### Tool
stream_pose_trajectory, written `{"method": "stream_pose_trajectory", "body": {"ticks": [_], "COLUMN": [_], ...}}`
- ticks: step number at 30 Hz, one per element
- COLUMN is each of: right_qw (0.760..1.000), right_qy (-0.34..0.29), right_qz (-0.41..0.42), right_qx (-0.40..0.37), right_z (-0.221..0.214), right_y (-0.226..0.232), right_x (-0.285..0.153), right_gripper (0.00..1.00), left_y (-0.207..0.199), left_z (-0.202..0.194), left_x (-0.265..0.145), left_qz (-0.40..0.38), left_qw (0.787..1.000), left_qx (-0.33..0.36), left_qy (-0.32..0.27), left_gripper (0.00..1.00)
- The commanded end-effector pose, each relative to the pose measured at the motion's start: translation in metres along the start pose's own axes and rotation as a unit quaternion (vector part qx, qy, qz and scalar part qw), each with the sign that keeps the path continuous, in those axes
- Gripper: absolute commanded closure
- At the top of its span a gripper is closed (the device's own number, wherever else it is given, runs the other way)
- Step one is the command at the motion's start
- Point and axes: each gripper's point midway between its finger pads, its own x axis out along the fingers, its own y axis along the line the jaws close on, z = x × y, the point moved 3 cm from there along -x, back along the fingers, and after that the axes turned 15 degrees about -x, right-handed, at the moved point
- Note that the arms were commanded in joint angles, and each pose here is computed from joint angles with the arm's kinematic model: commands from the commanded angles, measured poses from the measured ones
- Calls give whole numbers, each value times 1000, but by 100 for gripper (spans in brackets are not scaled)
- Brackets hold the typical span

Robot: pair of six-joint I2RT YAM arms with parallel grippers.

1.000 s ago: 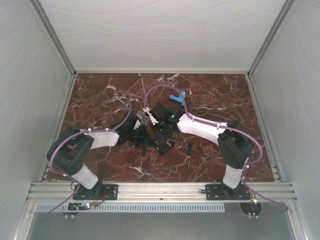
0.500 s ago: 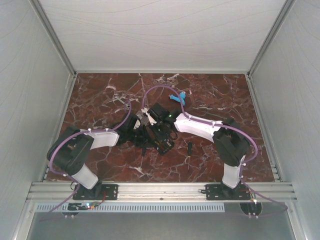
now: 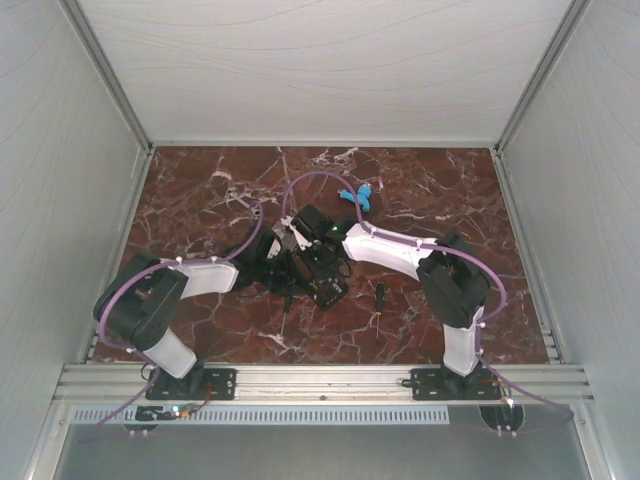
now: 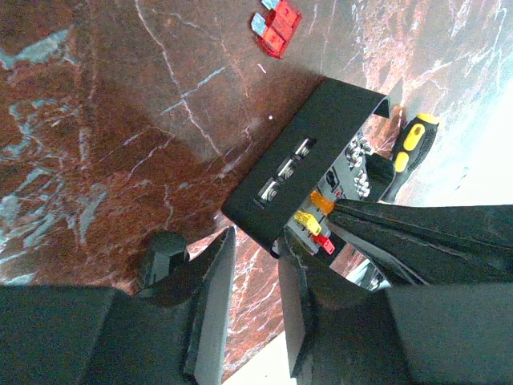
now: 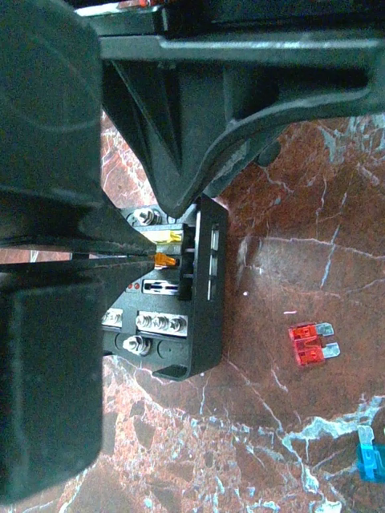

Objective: Snap on the fuse box
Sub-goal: Install the fuse at the fuse box base.

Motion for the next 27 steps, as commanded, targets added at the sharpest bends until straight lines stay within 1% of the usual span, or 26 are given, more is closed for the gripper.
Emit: {"method": "stream_pose_trajectory", "body": {"ticks": [1,8,19,25,27], "right_qw": [998,992,979,976,980], "right_qy": [60,125,202,214,196], "right_qz": [-6,-19,-31,-33,-25], "right_qx": [-2,-5,-5,-3,-5], "right_z": [-22,-51,-94,-99,-91], "right_y": [-1,-3,-6,-9,-6], "right_x": [25,55,95,105,103], "right_gripper": [100,100,100,100,100], "left_y": [-9,-9,-7,-7,-6], "left_z": [2,2,2,2,2], "left_x": [-2,-2,-3,-4,-5], "left_qz": [-15,-15,-12,-13,-13], "left_qw": [1000,1000,1000,1000,1000], "left_qx": [13,12,13,13,13], "left_qy": [-5,-5,-8,-11,-12], "left_gripper": [72,72,72,72,72]}}
